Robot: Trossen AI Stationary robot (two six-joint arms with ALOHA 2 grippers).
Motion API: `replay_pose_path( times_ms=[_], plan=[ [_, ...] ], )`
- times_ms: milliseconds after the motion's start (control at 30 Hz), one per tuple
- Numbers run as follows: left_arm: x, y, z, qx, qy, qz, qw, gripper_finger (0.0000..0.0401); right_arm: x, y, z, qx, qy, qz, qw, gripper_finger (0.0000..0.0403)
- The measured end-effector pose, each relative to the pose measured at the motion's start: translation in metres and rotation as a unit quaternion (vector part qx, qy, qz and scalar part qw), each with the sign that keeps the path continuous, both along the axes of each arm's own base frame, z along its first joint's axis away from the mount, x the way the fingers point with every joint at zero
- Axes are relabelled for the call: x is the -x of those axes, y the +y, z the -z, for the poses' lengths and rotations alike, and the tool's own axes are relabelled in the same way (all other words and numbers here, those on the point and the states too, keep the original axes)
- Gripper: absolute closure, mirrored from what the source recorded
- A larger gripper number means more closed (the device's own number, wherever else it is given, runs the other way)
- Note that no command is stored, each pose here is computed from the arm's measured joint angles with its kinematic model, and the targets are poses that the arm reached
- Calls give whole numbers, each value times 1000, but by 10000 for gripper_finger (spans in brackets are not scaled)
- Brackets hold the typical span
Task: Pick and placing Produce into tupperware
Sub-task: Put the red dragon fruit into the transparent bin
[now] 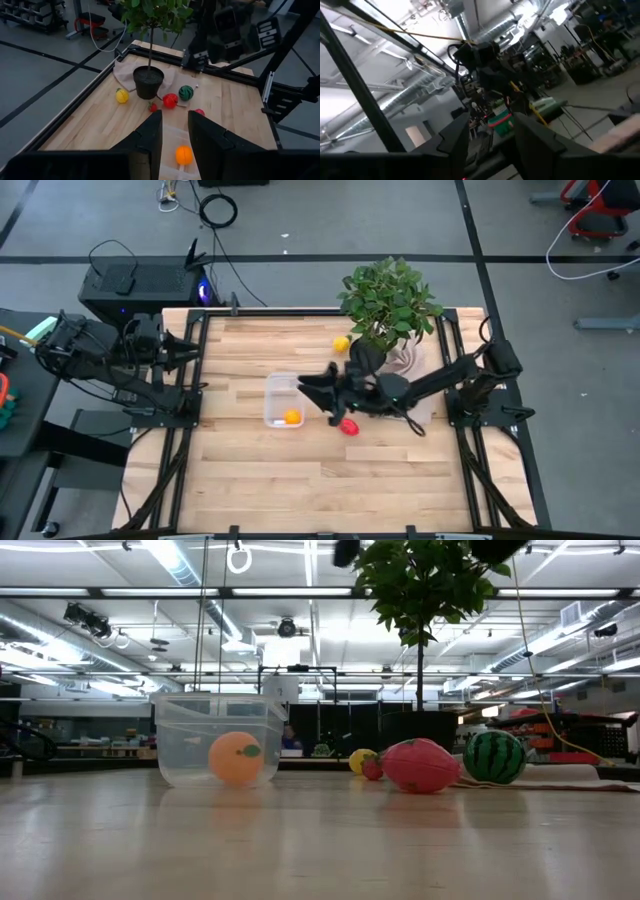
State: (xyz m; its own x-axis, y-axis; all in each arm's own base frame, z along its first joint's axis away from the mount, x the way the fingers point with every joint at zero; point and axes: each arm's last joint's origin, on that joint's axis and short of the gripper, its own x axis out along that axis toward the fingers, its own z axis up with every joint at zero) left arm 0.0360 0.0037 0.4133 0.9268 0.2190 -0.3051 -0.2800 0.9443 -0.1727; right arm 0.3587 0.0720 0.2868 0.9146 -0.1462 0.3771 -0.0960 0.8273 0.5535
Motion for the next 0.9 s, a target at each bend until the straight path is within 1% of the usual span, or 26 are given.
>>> replay_pose_path(
  times_ms=[133, 233, 267, 333, 400, 467, 500, 533, 600, 667, 733, 767, 833, 900],
  plan=[
    [0, 0, 0, 2, -1, -3, 1000, 300, 23, 12, 12, -11, 27, -4, 1000, 243],
    [0, 0, 0, 1, -1, -4, 1000, 300, 32, 19, 9, 2, 59, -11, 998, 243],
    [0, 0, 0, 1, -1, -4, 1000, 300, 33, 20, 6, 15, 81, -13, 997, 243],
    [0, 0, 0, 1, -1, -6, 1000, 300, 31, 21, -2, 65, 136, -18, 988, 243],
    [0, 0, 0, 0, -1, -6, 1000, 300, 29, 19, -15, 126, 201, -24, 971, 243],
    [0, 0, 0, 0, -1, -7, 1000, 300, 25, 16, -30, 184, 276, -32, 943, 243],
    [0, 0, 0, 0, -1, -7, 1000, 300, 23, 13, -35, 206, 321, -39, 924, 243],
    [0, 0, 0, 0, -1, -7, 1000, 300, 21, 11, -38, 227, 368, -49, 900, 243],
    [0, 0, 0, 0, -1, -7, 1000, 300, 17, 7, -41, 252, 440, -76, 858, 243],
    [0, 0, 0, 0, -1, -7, 1000, 300, 14, 3, -43, 265, 492, -96, 824, 240],
    [0, 0, 0, -1, -1, -7, 1000, 300, 11, 2, -46, 267, 522, -118, 802, 236],
    [0, 0, 0, -1, -1, -7, 1000, 300, 11, 3, -43, 267, 542, -130, 786, 234],
    [0, 0, 0, -1, -1, -7, 1000, 300, 11, 4, -31, 265, 585, -154, 751, 229],
    [0, 0, 0, -1, -1, -7, 1000, 300, 12, 5, -14, 255, 631, -174, 712, 224]
  ],
)
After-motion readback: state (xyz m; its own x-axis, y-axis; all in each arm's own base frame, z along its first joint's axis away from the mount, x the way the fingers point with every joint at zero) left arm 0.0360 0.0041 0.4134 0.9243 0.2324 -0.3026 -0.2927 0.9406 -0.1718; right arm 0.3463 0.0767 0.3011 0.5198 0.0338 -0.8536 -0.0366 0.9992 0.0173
